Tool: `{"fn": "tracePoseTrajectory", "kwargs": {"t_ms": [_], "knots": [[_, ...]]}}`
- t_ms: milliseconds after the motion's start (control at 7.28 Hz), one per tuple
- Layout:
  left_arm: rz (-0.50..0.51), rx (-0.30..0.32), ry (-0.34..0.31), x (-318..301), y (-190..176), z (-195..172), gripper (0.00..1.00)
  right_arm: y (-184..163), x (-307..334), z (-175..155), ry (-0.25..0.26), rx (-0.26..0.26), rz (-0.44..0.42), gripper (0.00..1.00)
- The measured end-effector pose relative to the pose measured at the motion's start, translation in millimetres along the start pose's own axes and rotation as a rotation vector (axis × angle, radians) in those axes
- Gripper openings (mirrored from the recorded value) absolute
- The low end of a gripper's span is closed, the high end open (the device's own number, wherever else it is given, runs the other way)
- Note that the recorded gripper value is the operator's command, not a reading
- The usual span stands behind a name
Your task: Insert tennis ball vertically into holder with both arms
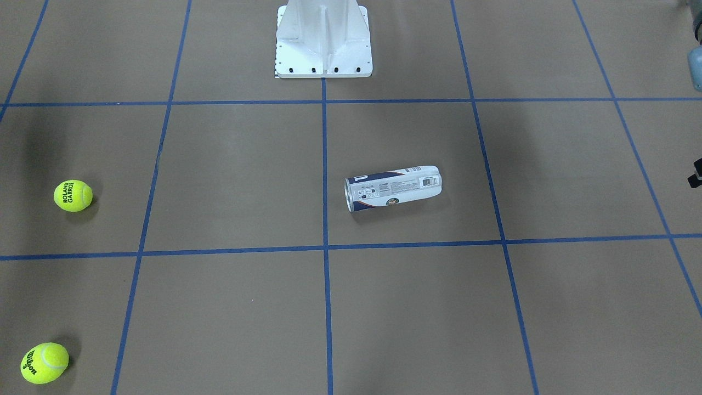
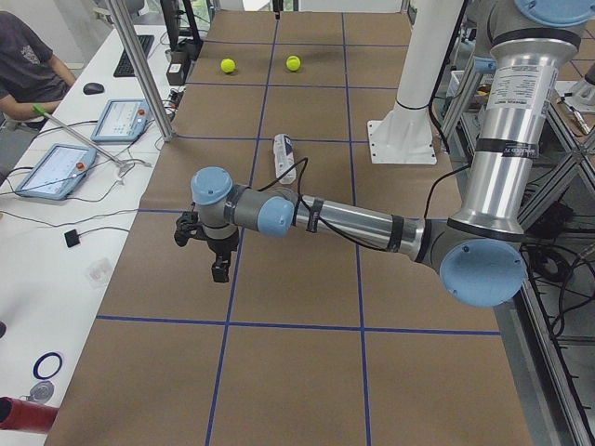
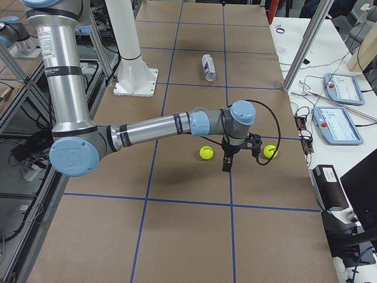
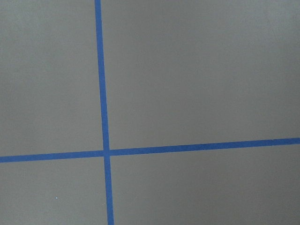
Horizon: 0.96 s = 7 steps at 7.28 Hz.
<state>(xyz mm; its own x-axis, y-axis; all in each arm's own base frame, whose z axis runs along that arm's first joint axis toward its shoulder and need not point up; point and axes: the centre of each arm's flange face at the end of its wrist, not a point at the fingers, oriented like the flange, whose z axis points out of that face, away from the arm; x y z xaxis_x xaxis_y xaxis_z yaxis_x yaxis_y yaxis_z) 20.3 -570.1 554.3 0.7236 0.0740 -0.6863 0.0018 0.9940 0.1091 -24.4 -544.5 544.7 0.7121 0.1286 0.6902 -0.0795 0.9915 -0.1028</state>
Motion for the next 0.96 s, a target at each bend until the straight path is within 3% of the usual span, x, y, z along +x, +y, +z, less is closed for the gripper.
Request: {"fn": "tracePoseTrajectory", "kwargs": {"t_ms": [962], "knots": [[-0.022, -0.015, -0.007, -10, 13, 7, 1.0, 4, 6, 3, 0.019, 0.0, -0.013, 1.0]]}}
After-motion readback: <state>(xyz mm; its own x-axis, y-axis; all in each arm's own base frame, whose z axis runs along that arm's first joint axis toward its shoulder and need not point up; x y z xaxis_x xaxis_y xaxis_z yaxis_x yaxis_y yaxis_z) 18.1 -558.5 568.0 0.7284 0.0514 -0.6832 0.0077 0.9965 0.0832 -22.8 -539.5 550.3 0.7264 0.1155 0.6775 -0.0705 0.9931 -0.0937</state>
